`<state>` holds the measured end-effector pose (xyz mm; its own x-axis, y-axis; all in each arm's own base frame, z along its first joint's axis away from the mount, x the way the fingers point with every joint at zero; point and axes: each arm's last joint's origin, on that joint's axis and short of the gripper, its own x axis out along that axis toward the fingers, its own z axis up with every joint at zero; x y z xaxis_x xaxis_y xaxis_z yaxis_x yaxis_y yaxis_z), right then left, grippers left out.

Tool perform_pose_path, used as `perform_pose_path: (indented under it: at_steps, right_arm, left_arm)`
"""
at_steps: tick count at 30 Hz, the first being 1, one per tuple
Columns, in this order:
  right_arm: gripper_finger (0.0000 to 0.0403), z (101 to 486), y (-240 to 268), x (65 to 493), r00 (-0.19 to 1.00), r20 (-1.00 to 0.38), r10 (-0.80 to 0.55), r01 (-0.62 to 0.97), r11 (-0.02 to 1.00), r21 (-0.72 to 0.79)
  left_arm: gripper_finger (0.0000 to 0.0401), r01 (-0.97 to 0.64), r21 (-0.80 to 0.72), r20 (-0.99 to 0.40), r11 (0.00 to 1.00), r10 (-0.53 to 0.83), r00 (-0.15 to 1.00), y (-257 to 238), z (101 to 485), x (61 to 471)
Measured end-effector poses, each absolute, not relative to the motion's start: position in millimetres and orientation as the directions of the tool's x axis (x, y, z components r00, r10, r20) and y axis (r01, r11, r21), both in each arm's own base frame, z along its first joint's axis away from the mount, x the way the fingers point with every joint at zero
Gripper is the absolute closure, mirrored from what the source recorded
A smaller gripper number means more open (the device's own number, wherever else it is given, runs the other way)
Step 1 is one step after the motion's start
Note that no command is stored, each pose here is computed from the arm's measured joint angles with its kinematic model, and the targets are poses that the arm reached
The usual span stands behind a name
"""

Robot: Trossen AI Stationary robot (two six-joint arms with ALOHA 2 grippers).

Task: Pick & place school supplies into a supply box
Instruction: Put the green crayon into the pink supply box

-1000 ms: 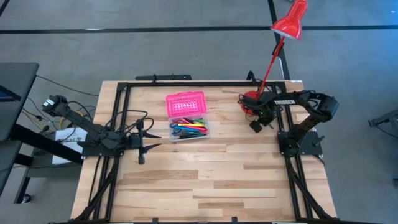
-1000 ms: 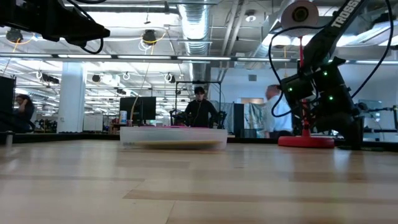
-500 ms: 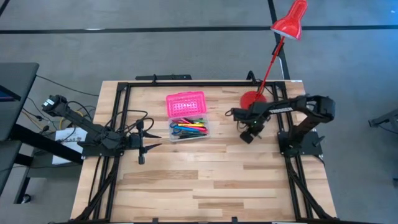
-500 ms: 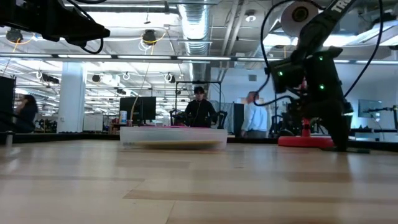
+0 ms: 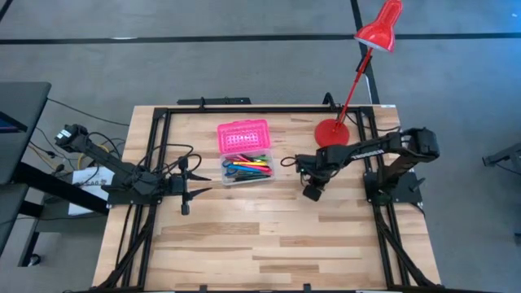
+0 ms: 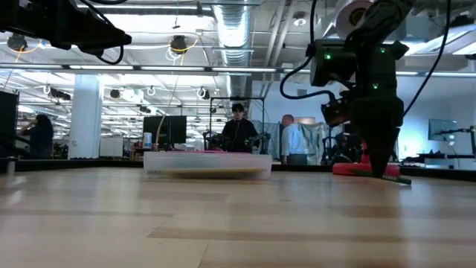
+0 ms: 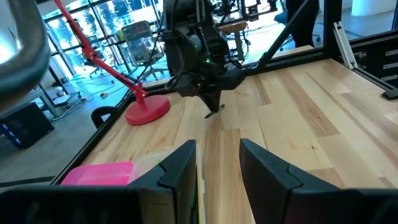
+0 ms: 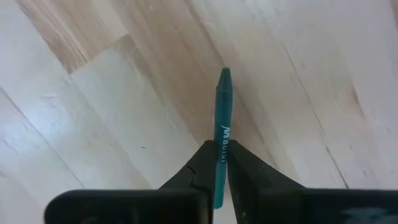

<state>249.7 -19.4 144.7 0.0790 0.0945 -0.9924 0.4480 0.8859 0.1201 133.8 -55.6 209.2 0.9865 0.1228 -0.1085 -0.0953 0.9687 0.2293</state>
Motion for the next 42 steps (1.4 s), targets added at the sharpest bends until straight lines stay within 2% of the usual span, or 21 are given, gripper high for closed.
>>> perform_pose_path:
  at_steps: [12, 22, 31, 42]
  right_arm:
    - [0.0386, 140.3, -18.2, 261.0, 0.152, -0.986, 0.068, 0.429, 0.894, 0.128]
    - [0.0364, 119.8, -18.7, 265.3, 0.061, -0.995, 0.075, 0.394, 0.914, 0.093]
    - [0.0396, 132.7, -12.9, 262.6, 0.125, -0.992, 0.011, 0.345, 0.937, 0.054]
    - [0.0399, 137.8, -7.2, 267.5, 0.136, -0.991, 0.006, 0.236, 0.971, 0.038]
  left_arm:
    - [0.0282, -0.096, 0.230, -0.109, 0.969, 0.123, 0.986, -55.6, 209.2, 133.8]
    - [0.0282, -0.095, 0.232, -0.111, 0.968, 0.123, 0.986, -55.6, 208.9, 133.8]
    - [0.0282, -0.095, 0.232, -0.112, 0.968, 0.123, 0.986, -55.6, 208.8, 133.8]
    - [0.0282, -0.095, 0.233, -0.112, 0.968, 0.123, 0.986, -55.6, 208.8, 133.8]
